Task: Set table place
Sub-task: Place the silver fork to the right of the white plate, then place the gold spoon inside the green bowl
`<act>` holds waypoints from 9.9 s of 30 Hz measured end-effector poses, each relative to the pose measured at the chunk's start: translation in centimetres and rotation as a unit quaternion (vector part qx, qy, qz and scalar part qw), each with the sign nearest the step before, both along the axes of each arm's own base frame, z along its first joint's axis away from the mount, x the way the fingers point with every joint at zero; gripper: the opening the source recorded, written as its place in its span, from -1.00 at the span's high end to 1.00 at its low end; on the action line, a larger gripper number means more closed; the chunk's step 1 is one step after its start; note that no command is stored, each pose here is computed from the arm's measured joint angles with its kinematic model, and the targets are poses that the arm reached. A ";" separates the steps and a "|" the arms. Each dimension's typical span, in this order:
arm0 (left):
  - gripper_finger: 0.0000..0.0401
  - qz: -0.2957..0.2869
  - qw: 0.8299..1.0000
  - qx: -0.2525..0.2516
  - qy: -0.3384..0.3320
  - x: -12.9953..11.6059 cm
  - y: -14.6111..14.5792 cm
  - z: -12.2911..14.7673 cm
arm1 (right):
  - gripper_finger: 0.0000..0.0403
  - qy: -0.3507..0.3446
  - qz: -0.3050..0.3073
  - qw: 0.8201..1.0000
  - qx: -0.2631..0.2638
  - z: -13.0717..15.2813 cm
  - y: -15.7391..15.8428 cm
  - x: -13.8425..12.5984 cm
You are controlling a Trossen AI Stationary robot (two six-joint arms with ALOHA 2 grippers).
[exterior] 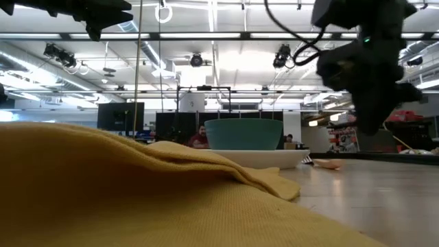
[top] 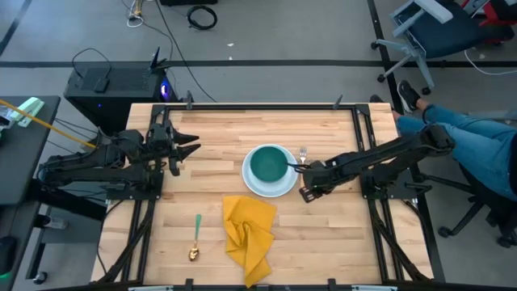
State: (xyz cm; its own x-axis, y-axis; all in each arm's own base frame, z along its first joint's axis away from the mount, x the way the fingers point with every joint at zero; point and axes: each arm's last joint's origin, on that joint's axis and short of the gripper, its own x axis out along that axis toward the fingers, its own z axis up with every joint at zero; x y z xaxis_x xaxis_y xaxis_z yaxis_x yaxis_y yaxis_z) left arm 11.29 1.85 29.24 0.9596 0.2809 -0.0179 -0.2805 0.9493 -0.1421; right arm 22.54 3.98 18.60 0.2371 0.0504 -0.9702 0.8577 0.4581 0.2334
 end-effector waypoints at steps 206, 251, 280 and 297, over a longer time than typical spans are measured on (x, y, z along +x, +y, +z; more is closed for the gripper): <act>0.56 0.128 0.646 -0.608 0.443 5.5 -17.5 -17.3 | 0.62 -0.640 0.287 0.679 -0.216 7.1 3.5 -10.8; 0.99 0.079 0.866 -0.448 0.206 7.5 -10.9 -10.7 | 0.62 -0.633 0.296 0.679 -0.225 6.9 3.5 -10.8; 1.00 -0.046 0.957 -0.285 0.021 19.7 3.2 0.9 | 0.62 -0.634 0.296 0.678 -0.225 7.0 3.5 -10.8; 1.00 -0.142 0.930 -0.277 0.198 25.9 11.1 -8.4 | 0.62 -0.633 0.299 0.677 -0.229 7.0 3.5 -10.8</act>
State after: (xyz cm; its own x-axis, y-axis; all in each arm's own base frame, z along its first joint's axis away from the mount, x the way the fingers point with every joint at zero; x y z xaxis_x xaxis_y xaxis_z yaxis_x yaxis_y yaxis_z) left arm 37.23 12.98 20.83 0.8814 -0.1398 -0.4512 -0.1640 0.8052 -0.5699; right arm 11.72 7.47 25.55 0.9627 0.2670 0.0448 -0.2668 0.9073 0.3249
